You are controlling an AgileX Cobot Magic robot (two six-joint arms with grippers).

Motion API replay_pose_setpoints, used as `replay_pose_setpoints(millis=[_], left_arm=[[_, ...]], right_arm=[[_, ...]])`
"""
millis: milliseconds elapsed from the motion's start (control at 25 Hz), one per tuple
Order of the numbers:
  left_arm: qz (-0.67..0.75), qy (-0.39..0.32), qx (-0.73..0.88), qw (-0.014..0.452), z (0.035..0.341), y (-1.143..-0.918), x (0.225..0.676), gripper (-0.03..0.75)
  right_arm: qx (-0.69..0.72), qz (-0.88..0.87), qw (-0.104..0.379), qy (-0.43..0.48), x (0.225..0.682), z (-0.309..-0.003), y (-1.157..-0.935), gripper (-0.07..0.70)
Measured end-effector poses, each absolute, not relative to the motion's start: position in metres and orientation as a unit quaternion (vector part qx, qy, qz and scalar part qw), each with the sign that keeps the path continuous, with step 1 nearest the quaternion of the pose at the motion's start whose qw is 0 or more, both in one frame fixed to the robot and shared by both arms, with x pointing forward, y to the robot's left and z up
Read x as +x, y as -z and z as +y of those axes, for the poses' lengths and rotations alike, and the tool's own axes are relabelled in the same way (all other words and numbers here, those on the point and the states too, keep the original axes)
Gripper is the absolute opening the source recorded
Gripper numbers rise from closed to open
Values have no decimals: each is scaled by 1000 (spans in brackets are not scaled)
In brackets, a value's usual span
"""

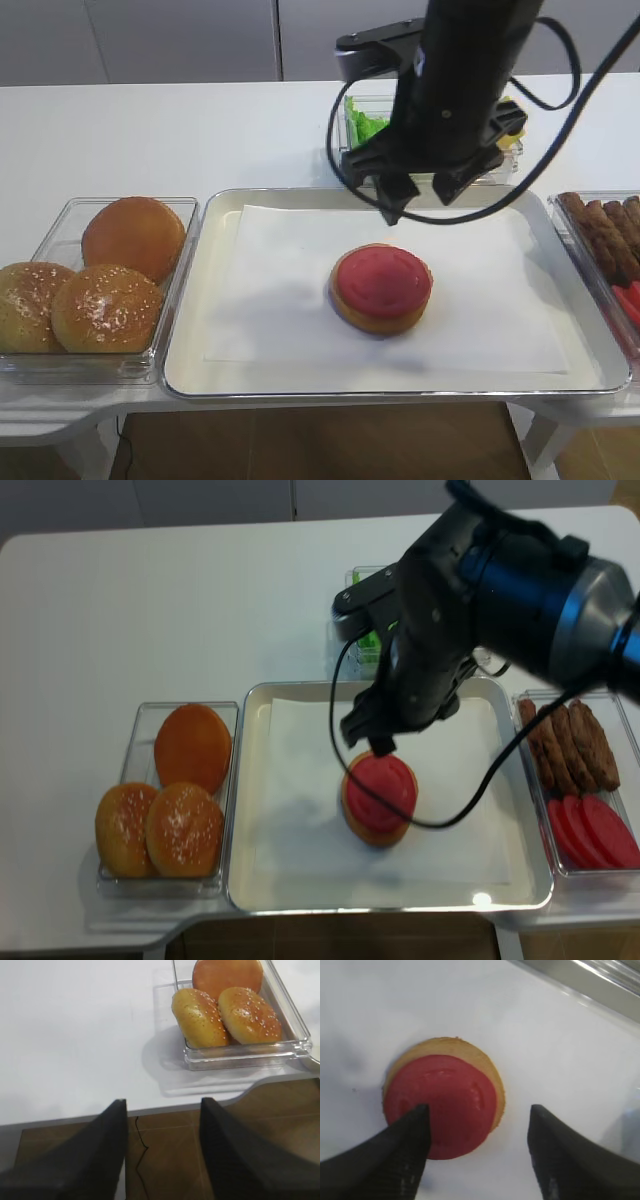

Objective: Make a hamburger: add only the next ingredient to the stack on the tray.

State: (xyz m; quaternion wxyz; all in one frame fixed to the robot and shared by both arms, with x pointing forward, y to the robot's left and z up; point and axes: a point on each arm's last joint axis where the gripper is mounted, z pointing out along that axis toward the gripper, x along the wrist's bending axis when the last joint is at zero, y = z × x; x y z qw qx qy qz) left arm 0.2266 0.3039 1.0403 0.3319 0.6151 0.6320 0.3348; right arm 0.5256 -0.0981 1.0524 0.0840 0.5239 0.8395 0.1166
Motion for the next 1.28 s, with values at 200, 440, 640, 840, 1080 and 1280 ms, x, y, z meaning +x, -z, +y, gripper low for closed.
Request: replay_pose_setpoints(millis=[200,440,640,840,1080,1280], left_arm=[[632,-335,615,332,304,-1040,227,349],[632,-335,615,332,304,-1040,227,349],[632,-335,615,332,304,-1040,227,349],[632,-335,615,332,304,-1040,227,349],[632,-335,615,332,304,-1040,227,349],[632,-335,615,332,304,-1040,227,349]], right_arm=[[575,805,88,-120,543,-149,-1070,462],[644,753,74,-114,555,-217,-1083,462],[688,713,81,-109,550,-265,-1096,462],[700,696,99,-125,538,-280,-1115,462],[711,679,107,-151,504,-281,-1129,462],[712,678,107,-151,455,-284,-1123,462]])
